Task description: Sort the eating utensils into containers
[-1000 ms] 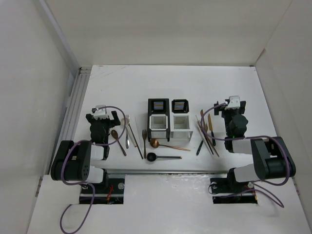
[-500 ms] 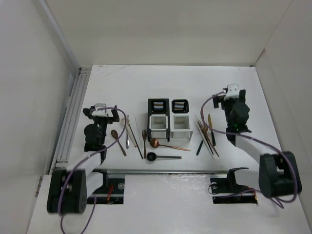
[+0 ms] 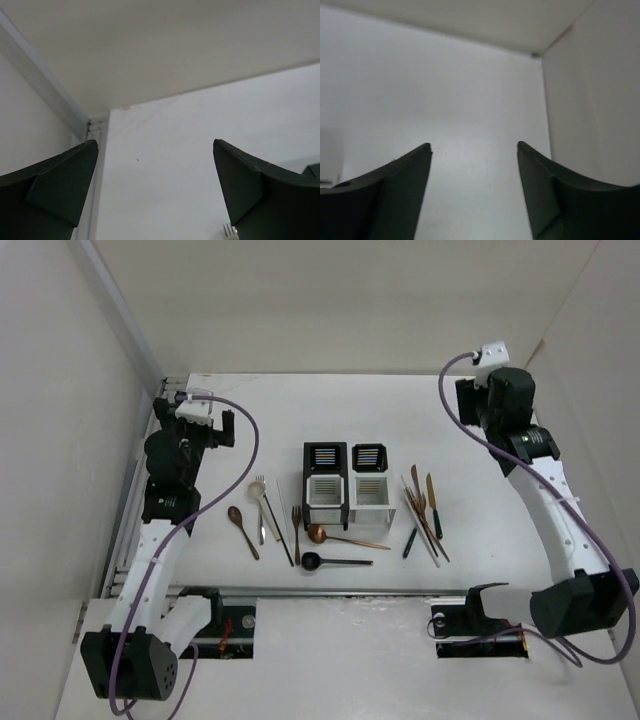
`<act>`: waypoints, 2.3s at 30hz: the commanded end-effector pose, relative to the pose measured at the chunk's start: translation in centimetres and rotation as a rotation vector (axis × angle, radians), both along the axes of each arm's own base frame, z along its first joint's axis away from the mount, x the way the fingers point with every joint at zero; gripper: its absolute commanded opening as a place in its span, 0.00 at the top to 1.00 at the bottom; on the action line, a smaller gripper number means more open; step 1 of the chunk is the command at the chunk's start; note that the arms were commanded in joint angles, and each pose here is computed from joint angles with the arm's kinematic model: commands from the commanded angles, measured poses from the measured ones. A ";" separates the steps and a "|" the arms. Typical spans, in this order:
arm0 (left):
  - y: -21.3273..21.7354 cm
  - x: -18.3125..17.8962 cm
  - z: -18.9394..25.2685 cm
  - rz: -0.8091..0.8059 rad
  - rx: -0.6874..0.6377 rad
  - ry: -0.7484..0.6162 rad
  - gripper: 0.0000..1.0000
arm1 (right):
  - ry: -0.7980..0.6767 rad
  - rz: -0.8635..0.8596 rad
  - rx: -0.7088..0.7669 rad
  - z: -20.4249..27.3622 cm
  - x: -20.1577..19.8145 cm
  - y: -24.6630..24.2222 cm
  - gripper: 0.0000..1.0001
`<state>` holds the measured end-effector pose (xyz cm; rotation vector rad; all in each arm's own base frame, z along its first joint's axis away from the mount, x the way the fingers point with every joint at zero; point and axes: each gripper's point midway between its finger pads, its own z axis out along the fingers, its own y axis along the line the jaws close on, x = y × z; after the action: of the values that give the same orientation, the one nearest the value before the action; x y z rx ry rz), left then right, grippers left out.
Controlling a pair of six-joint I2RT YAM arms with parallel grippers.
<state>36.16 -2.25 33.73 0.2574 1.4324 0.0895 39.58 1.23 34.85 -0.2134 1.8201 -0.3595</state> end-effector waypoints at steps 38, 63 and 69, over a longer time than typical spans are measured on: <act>0.4 -1.7 -7.1 0.068 -0.294 0.214 0.00 | 1.065 -0.172 0.325 -33.5 -11.1 3.0 0.97; 0.0 -1.6 -8.5 0.041 -0.301 0.244 0.00 | -0.123 0.294 0.603 -4.2 -0.4 19.6 1.00; -0.1 -1.7 -8.7 0.042 -0.322 0.255 0.00 | -0.031 0.303 0.595 -8.4 0.7 21.5 1.00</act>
<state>34.45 -2.24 23.81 -0.0139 1.7281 -0.1191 39.74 21.93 24.24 -0.1125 1.8341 0.3181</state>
